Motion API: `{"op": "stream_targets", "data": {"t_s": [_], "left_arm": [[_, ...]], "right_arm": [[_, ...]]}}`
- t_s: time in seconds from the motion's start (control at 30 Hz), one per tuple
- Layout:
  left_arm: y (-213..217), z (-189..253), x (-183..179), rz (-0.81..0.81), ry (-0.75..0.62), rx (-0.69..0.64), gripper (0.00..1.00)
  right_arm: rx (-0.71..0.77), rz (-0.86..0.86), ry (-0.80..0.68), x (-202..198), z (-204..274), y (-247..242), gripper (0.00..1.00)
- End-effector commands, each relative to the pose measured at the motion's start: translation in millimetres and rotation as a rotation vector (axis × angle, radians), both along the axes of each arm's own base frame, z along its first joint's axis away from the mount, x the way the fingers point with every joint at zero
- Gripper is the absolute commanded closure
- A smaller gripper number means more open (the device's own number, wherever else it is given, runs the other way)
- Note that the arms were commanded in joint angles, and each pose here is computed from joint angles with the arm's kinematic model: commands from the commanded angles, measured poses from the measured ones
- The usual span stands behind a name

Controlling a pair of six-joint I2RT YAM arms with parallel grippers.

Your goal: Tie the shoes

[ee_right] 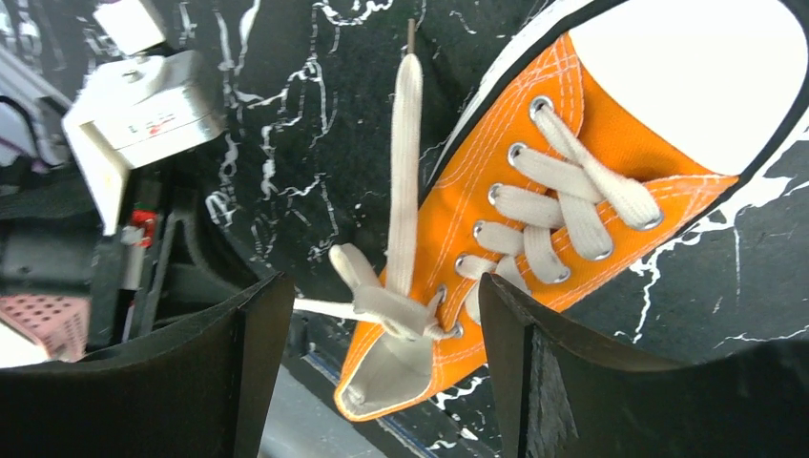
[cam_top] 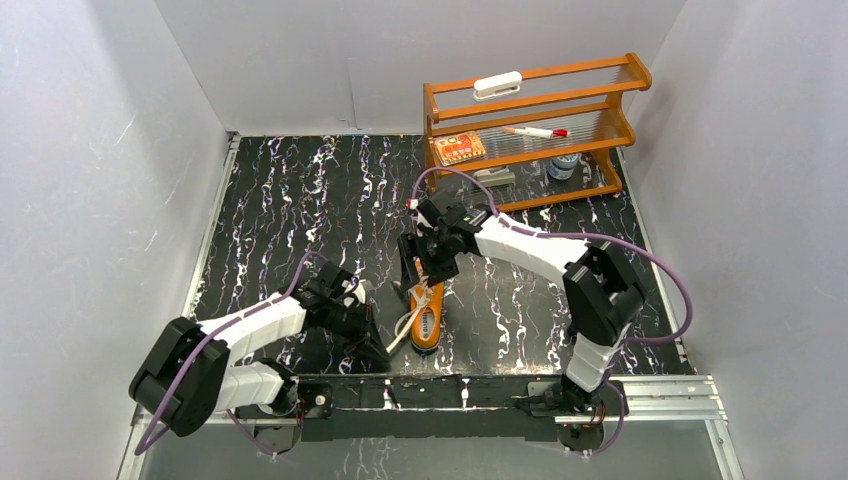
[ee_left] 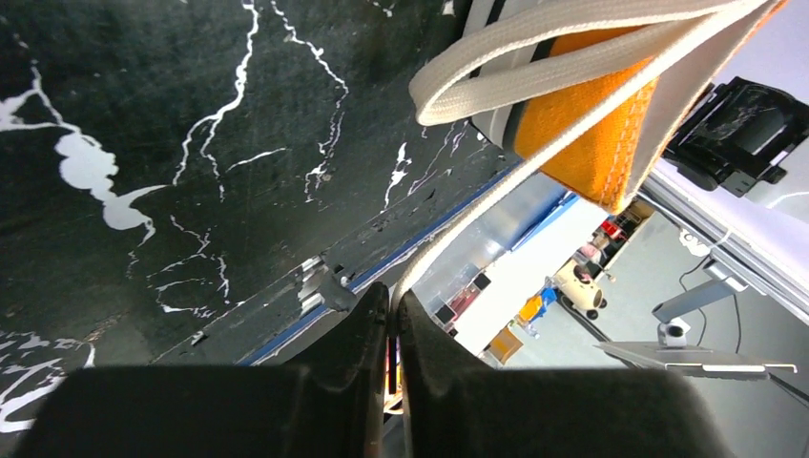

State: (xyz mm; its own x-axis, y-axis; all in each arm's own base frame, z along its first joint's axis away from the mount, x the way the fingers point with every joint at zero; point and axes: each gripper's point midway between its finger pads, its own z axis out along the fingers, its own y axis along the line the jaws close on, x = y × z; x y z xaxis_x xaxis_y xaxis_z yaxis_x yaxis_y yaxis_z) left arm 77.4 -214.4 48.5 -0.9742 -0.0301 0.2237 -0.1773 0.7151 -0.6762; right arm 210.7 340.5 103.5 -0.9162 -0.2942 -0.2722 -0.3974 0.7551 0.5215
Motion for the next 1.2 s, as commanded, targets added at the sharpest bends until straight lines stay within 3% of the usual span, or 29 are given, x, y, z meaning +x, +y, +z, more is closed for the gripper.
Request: {"op": "stream_targets", "data": {"t_s": [0.0,0.13,0.3,0.47,0.63,0.8,1.03,1.17], "left_arm": [[-9.0,19.4,1.0,-0.011,-0.004,-0.075,0.82],[-5.7,27.1,7.2,-0.005,-0.045,-0.038,0.58],[-1.1,41.8,34.4,0.045,-0.178,0.037,0.45],[-13.0,43.3,64.8,0.082,-0.245,-0.040,0.42],[-28.5,29.2,85.2,0.063,-0.286,-0.116,0.43],[-35.9,14.1,89.5,0.029,-0.253,-0.147,0.43],[-29.6,-1.6,84.4,0.031,-0.224,-0.111,0.57],[-24.1,1.2,83.4,0.043,-0.236,-0.100,0.58]], "right_arm": [[-0.109,0.029,-0.079,10.0,-1.6,-5.5,0.23],[-0.112,0.050,-0.084,2.7,-1.4,-1.8,0.32],[-0.109,0.046,-0.079,0.6,0.0,-2.5,0.51],[-0.091,0.028,-0.099,2.8,10.6,-2.0,0.70],[-0.100,0.004,-0.113,4.3,14.1,-6.6,1.00],[-0.107,-0.027,-0.123,5.4,14.5,-15.9,1.00],[-0.089,-0.040,-0.107,5.3,13.7,-19.0,1.00],[-0.082,-0.037,-0.100,4.8,13.9,-17.8,1.00]]}}
